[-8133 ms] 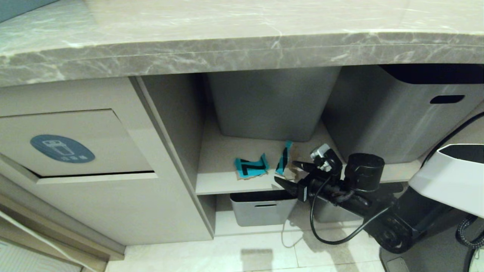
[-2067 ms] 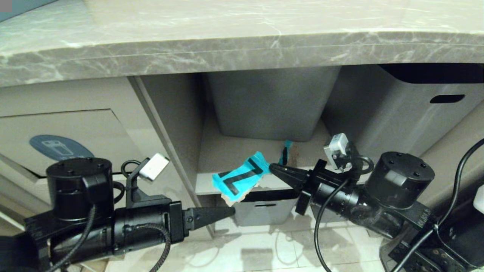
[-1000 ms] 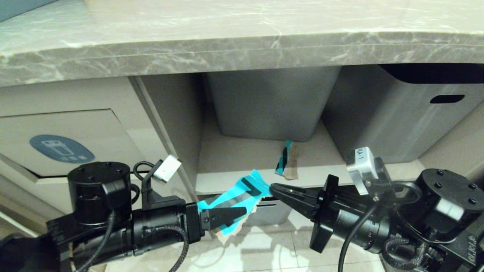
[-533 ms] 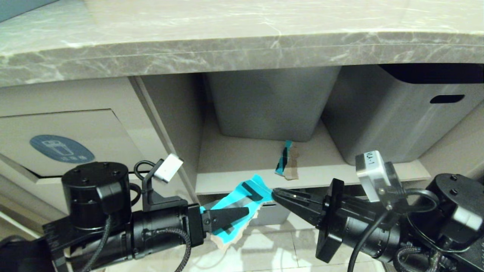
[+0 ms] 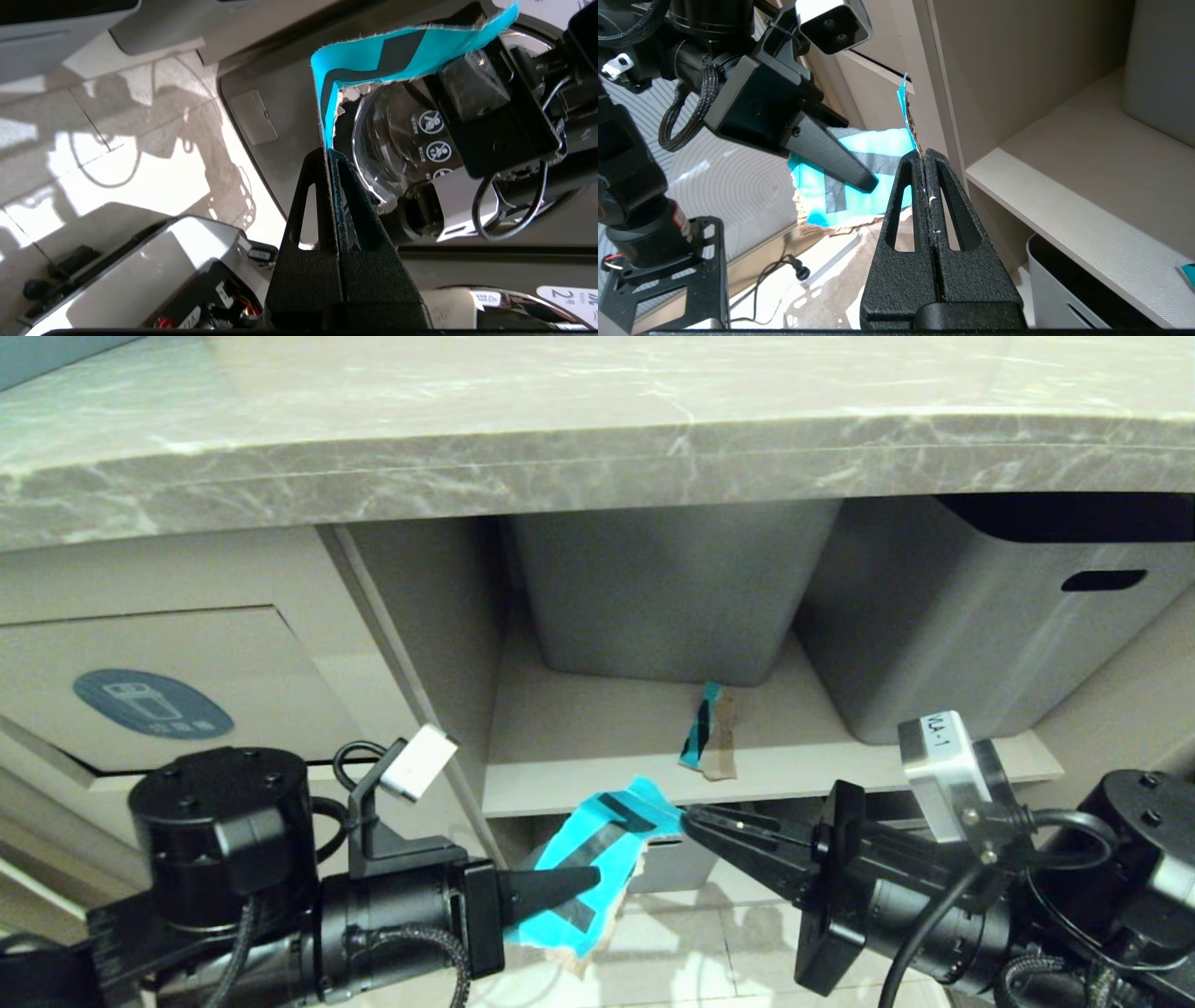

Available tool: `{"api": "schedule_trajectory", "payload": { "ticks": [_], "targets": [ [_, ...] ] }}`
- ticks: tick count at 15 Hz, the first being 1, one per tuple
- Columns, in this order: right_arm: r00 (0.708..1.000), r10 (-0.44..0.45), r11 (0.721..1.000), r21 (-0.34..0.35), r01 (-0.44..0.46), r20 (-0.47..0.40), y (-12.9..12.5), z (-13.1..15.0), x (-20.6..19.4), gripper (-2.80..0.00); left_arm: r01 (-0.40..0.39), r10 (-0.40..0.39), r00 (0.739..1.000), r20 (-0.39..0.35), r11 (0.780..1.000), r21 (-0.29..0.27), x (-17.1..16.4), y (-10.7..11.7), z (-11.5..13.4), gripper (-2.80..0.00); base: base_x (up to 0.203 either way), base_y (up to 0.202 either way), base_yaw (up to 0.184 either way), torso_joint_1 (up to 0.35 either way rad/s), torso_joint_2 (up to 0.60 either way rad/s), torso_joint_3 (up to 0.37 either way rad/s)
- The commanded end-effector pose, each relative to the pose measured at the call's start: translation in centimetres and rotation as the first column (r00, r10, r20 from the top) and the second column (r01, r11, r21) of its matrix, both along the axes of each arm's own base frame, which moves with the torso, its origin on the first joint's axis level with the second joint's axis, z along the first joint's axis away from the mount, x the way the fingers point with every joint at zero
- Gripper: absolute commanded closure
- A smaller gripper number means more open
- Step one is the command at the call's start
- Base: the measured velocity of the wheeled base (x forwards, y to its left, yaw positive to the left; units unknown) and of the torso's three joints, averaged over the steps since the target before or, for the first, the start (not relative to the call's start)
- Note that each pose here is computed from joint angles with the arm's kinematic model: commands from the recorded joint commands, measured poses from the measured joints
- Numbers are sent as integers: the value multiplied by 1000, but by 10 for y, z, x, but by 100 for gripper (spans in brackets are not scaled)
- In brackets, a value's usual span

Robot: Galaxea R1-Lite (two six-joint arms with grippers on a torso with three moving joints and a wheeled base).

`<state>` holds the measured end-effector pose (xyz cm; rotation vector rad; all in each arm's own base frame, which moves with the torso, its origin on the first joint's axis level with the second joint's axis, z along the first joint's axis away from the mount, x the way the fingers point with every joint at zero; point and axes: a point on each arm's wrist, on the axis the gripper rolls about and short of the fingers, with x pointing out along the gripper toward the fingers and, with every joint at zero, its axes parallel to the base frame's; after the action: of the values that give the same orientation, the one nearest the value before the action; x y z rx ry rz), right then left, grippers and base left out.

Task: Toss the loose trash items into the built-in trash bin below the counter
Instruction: Hand it to the other hand

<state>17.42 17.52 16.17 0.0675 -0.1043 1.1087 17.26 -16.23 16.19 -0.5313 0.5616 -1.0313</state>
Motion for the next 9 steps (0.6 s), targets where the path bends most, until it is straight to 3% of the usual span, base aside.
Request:
{"api": "schedule_trajectory", "payload": {
  "ticks": [1, 2, 3, 6, 9],
  "targets": [
    [1000, 1, 1000, 6, -1, 6, 0, 1, 0, 0, 9, -9, 1000, 0, 1000, -5, -7, 4, 0, 0, 0, 0, 0, 0, 0, 0],
    [1000, 0, 1000, 5, 0, 6, 0, 1, 0, 0, 9, -9, 1000, -1, 1000, -4, -9, 5, 0, 0, 0, 0, 0, 0, 0, 0],
    [1000, -2, 1000, -1, 2, 5, -1, -1, 0, -280, 10, -10, 1000, -2, 1000, -3, -11, 7, -1, 0, 0, 0, 0, 0, 0, 0],
    [1000, -3, 1000, -2, 3, -3, -3, -2, -3, -280, 0, 0, 1000, 2, 1000, -2, -12, 9, -1, 0, 0, 0, 0, 0, 0, 0],
    [1000, -10, 1000, 22, 9, 21, -13, 7, -12, -280, -77, 77, 997, 5, 997, -2, -9, 14, 1, 0, 0, 0, 0, 0, 0, 0]
  ]
}}
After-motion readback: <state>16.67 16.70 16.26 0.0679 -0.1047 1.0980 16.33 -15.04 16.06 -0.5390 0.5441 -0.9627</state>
